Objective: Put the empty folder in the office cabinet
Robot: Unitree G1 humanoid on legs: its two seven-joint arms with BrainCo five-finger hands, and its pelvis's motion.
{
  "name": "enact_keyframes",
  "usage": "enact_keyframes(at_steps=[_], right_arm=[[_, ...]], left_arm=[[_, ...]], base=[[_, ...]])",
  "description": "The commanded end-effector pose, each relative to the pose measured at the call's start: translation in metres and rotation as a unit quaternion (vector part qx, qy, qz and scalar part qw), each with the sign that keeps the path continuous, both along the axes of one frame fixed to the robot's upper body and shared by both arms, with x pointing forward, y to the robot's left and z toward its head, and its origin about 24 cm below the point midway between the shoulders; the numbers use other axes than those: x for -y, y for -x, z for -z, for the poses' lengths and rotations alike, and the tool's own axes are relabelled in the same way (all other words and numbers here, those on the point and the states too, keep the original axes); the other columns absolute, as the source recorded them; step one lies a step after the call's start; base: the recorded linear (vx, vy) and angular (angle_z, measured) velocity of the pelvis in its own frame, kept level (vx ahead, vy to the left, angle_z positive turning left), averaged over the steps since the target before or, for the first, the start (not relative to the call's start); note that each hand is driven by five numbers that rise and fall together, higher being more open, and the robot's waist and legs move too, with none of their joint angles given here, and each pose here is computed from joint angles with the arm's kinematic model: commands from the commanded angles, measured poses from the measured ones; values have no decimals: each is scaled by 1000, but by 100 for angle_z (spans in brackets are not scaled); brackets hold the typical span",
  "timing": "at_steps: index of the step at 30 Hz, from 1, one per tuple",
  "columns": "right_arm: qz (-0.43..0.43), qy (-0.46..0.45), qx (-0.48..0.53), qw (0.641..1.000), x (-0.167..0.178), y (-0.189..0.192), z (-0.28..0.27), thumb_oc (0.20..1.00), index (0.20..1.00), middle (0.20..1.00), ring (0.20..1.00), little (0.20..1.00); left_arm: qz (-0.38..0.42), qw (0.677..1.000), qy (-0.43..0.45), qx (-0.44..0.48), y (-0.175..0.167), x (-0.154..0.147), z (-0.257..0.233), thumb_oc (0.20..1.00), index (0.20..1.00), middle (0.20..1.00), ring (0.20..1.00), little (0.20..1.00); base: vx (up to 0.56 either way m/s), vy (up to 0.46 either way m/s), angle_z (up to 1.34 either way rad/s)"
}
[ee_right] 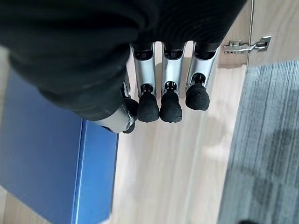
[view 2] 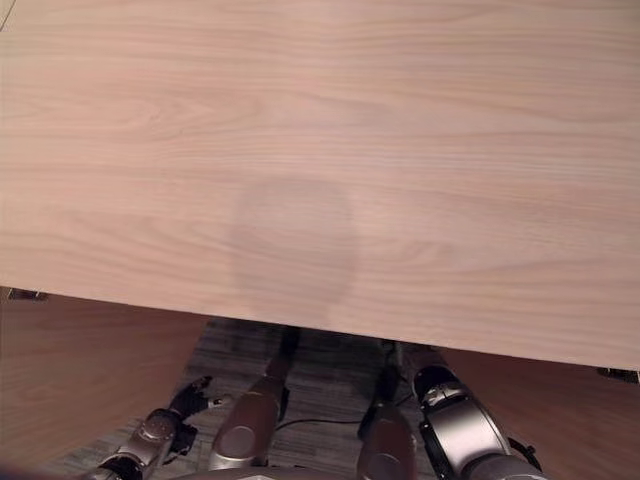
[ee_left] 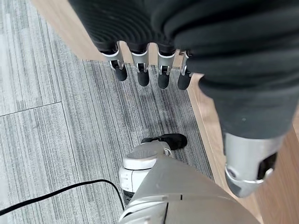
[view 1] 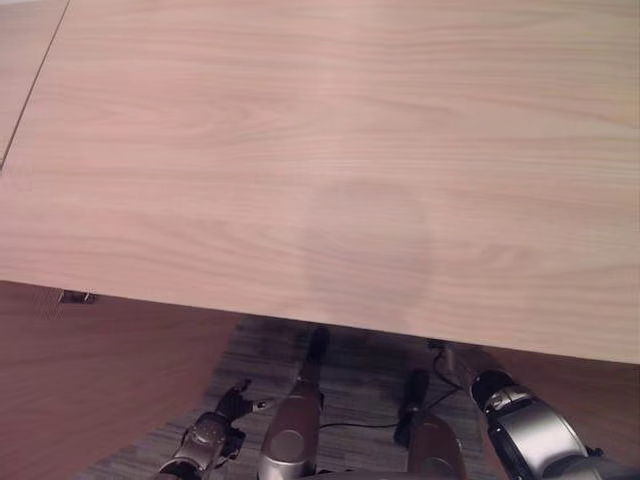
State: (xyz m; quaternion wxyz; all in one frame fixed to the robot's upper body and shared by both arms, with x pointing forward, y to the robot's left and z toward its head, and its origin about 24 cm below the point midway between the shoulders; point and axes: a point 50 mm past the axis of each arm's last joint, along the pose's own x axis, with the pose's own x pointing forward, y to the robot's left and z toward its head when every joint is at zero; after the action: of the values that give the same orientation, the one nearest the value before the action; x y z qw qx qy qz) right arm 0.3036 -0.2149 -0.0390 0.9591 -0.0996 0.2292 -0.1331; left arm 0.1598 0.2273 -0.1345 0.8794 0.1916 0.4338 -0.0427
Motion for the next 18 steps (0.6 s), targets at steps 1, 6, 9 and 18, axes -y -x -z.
enact_keyframes(at_steps=[1, 6, 9, 18], right_arm=[[31, -2, 35, 999, 13, -8, -14, 200, 200, 200, 200, 200], [39, 2, 41, 998, 17, -13, -20, 200, 200, 200, 200, 200], [48, -6, 53, 997, 17, -16, -24, 200, 200, 200, 200, 200], [22, -81, 165, 983, -19, -17, -46, 200, 200, 200, 200, 200]], left_arm=[[5, 1000, 5, -17, 11, 4, 5, 1000, 1000, 1000, 1000, 1000], [11, 1000, 6, -16, 10, 4, 5, 1000, 1000, 1000, 1000, 1000], [15, 1000, 7, -17, 11, 5, 5, 1000, 1000, 1000, 1000, 1000], [-19, 1000, 16, -15, 6, 7, 5, 1000, 1000, 1000, 1000, 1000]], base=[[0, 0, 0], [0, 0, 0], [0, 0, 0], [7, -6, 0]])
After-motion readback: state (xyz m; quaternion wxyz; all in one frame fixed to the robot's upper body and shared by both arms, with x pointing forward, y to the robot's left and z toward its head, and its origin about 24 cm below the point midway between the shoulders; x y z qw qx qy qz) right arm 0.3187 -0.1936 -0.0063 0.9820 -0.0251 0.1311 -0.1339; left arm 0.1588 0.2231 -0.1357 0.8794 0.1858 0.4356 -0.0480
